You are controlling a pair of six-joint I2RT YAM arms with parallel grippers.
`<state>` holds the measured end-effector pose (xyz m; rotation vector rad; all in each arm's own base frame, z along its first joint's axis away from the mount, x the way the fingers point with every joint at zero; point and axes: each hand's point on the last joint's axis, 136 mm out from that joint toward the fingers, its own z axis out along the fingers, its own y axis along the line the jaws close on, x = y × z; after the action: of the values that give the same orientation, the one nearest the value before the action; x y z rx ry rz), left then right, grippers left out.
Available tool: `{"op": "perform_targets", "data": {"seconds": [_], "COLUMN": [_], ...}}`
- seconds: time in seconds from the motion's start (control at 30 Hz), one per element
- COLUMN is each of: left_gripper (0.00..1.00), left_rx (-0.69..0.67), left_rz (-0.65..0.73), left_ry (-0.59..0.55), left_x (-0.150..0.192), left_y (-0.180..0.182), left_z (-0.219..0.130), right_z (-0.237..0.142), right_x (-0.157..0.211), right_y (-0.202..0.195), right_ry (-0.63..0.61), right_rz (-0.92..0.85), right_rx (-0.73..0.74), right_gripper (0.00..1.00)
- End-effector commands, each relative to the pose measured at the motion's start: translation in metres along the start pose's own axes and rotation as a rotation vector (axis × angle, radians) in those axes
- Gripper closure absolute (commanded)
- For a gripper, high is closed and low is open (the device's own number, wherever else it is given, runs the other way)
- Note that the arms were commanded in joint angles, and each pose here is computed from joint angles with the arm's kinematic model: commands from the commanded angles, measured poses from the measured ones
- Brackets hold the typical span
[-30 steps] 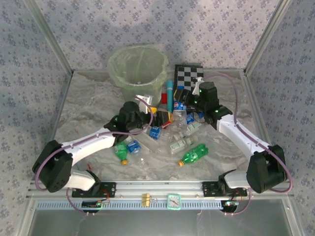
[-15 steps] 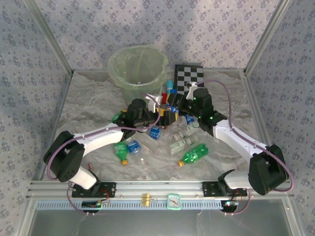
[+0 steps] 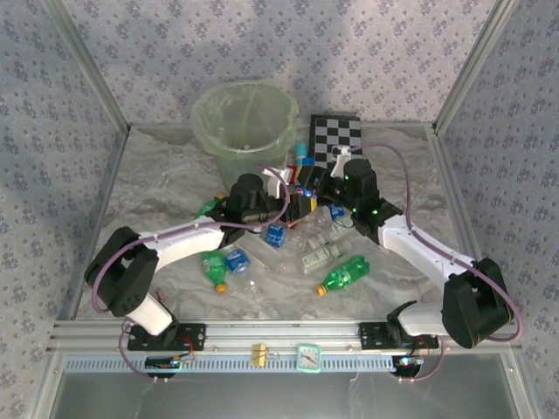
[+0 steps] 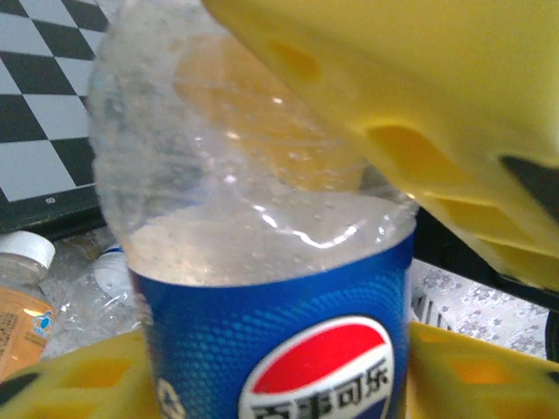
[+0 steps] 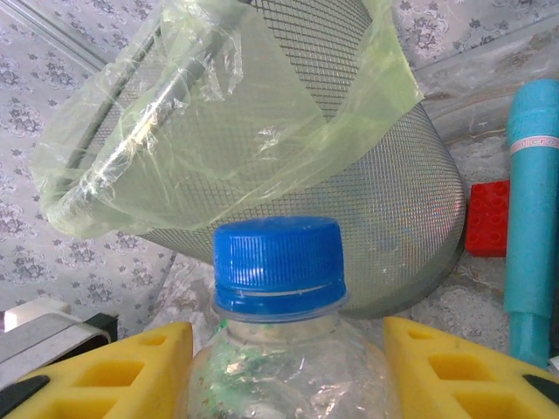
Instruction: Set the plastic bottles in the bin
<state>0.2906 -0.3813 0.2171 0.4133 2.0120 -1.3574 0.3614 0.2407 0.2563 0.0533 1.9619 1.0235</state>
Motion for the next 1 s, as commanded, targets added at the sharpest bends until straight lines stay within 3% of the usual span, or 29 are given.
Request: {"op": "perform_targets", "data": {"seconds": [0.0, 0.07, 0.13, 0.23, 0.53, 0.77, 0.83, 0.97], "left_gripper": [0.59, 0.72, 0.73, 0.72, 0.71, 0.70, 0.70, 0.70], "left_rx": [0.054, 0.039, 0.015, -0.029, -0.126, -0.187, -0.217, -0.287], "left_rz": [0.041, 0.046, 0.064, 0.104, 0.322, 0.572, 0.636, 0.710], "left_ry": [-0.028, -0.037, -0.049, -0.056, -0.085, -0.166, -0.197, -0.260], "left_x": [-0.015, -0.016, -0.019, -0.024, -0.057, -0.115, -0.134, -0.172], "left_y": [-0.017, -0.016, -0.015, -0.014, -0.036, -0.077, -0.084, -0.089], "left_z": [0.004, 0.001, -0.003, -0.011, -0.039, -0.066, -0.075, -0.096], "right_z": [-0.010, -0.013, -0.018, -0.030, -0.066, -0.064, -0.061, -0.058], "right_x": [-0.011, -0.013, -0.018, -0.030, -0.053, -0.038, -0.035, -0.031], "right_y": [0.016, 0.016, 0.014, 0.005, -0.046, -0.073, -0.076, -0.078], "right_ry": [-0.046, -0.052, -0.061, -0.091, -0.154, -0.112, -0.103, -0.091], "right_rz": [0.002, -0.008, -0.025, -0.048, -0.035, -0.001, 0.008, 0.018], "right_rx": [-0.049, -0.042, -0.022, 0.023, 0.202, 0.244, 0.244, 0.238], "right_gripper": [0.48, 0.37, 0.26, 0.18, 0.12, 0.07, 0.01, 0.00]}}
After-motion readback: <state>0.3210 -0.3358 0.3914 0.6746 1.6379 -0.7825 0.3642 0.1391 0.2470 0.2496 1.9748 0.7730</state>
